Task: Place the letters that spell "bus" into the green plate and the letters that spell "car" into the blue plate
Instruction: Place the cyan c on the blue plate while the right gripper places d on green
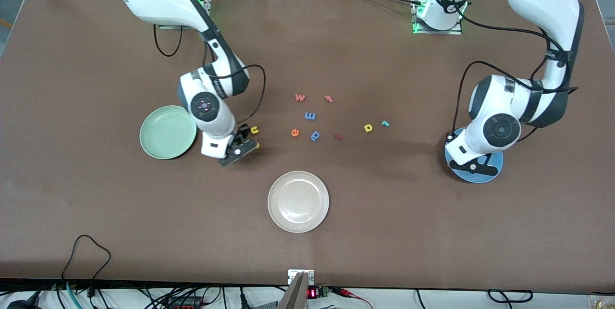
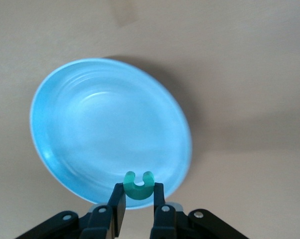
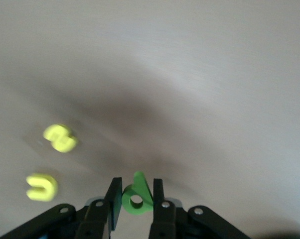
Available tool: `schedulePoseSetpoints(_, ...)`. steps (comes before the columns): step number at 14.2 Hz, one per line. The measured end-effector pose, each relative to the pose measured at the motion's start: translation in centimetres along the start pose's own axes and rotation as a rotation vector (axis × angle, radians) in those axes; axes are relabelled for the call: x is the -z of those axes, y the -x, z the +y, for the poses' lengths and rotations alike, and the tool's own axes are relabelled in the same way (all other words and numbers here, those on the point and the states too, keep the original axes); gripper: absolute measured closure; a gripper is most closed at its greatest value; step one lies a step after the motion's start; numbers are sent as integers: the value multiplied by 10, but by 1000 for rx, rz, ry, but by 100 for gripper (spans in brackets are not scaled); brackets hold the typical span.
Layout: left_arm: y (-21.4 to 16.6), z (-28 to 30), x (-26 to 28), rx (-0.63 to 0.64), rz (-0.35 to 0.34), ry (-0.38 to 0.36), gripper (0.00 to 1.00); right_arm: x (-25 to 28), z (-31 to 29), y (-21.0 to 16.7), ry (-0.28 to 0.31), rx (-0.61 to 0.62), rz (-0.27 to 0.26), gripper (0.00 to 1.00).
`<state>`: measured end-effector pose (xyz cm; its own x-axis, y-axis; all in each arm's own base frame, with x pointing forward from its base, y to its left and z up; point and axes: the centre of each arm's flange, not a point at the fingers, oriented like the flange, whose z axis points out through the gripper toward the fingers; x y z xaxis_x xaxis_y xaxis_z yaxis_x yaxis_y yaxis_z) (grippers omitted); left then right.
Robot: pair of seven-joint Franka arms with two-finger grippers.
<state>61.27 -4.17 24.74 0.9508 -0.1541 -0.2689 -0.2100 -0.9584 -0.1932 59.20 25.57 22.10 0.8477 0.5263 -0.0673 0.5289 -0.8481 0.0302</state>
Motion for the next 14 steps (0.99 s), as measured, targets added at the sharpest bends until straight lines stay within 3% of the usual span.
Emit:
schedulePoseSetpoints(3,-1,-5,-26,2,11,9,73,31,84,34,-19,-106,-51,71)
schedulePoseSetpoints(6,0,0,-32,-7,12,13,48,13,145,82,-47,-202,-107,71)
schedulePoseSetpoints(9,1,19,-18,-16,16,21,20,-11,163,112,-71,-248,-161,71)
schedulePoseSetpoints(11,7,56,2,47,-2,46,1,-21,165,124,-82,-260,-186,71)
schedulePoseSetpoints(12,11,80,12,104,-11,64,0,-24,164,128,-85,-263,-194,70)
schedulePoseSetpoints(14,20,133,30,258,-18,88,0,-26,165,132,-88,-266,-199,58)
